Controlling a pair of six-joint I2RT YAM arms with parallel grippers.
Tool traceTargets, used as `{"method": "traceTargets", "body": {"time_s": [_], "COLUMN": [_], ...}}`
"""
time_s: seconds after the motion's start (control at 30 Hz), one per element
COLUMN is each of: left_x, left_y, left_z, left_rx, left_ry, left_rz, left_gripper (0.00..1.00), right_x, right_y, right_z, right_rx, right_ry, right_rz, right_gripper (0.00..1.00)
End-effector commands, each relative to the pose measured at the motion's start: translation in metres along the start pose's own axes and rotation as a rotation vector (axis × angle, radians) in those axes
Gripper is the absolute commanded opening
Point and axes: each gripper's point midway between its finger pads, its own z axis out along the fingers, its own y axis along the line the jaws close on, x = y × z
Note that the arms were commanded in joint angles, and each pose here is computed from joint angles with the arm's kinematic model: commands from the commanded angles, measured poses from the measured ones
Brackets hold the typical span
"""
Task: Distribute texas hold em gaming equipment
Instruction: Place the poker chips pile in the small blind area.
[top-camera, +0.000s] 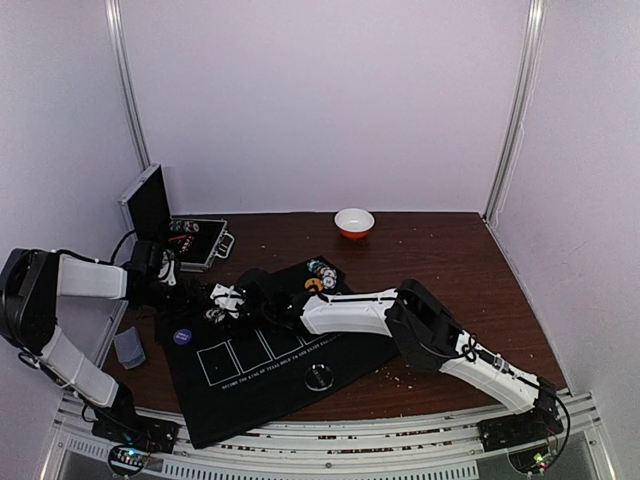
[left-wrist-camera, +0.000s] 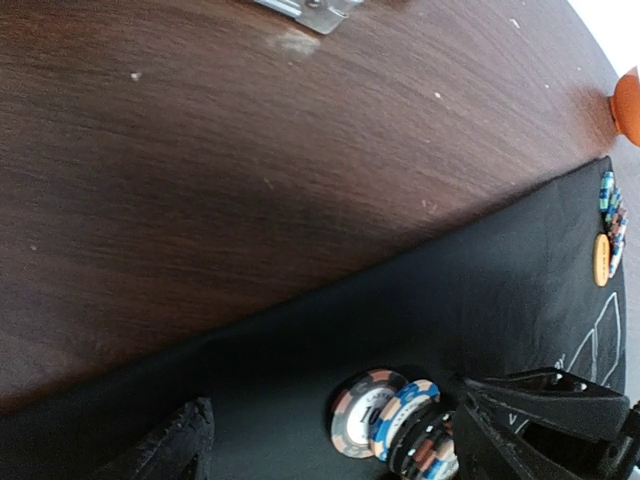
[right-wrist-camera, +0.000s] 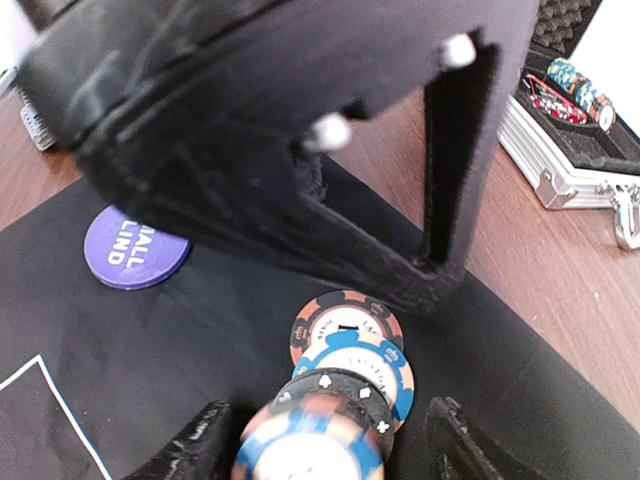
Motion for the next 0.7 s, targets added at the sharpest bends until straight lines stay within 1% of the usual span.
{"method": "traceTargets", "body": {"time_s": [0.0,0.03,0.07,0.1,0.13,0.2,0.23,0.37,0.47,0.5,0.57,0.67], "left_x": [-0.008,-0.009,-0.013,-0.014,-0.017,-0.022,-0.024,-0.035,-0.038,-0.036,-0.026,-0.001], "left_y": [0.007,0.007,0.005,0.004,0.002,-0.002,-0.005,-0.019,-0.036,-0.041,-0.049,-0.058], "left_z": [-0.008,-0.009,-0.011,-0.014,-0.016,-0.020,-0.022,-0.034,-0.043,-0.043,-0.041,-0.031], "left_rx": [-0.062,-0.070,-0.076,-0.087,-0.097,-0.113,-0.123,-0.138,-0.121,-0.118,-0.126,-0.165], "left_ry": [-0.019,-0.022,-0.032,-0.034,-0.039,-0.050,-0.052,-0.078,-0.087,-0.076,-0.026,0.085], "left_rz": [0.037,0.044,0.057,0.071,0.086,0.119,0.135,0.204,0.279,0.311,0.370,0.467], "left_gripper": [0.87,0.86,0.87,0.87,0.87,0.87,0.89,0.90,0.97,0.98,0.98,0.98], "right_x": [0.000,-0.004,-0.010,-0.016,-0.025,-0.043,-0.054,-0.089,-0.097,-0.101,-0.094,-0.071], "right_y": [0.007,0.007,0.006,0.006,0.006,0.003,0.001,-0.014,-0.028,-0.033,-0.044,-0.075], "right_z": [0.002,0.000,-0.003,-0.006,-0.011,-0.023,-0.031,-0.075,-0.116,-0.132,-0.168,-0.214], "right_rx": [-0.007,-0.008,-0.012,-0.019,-0.022,-0.018,-0.015,-0.028,-0.039,-0.042,-0.026,0.077], "right_ry": [0.014,0.008,0.000,-0.013,-0.027,-0.058,-0.074,-0.150,-0.179,-0.189,-0.180,-0.158], "right_rz": [-0.006,-0.009,-0.005,-0.004,-0.004,-0.008,-0.007,0.043,0.109,0.127,0.171,0.252], "right_gripper": [0.73,0.76,0.83,0.97,1.00,1.00,1.00,1.00,1.00,1.00,1.00,1.00]}}
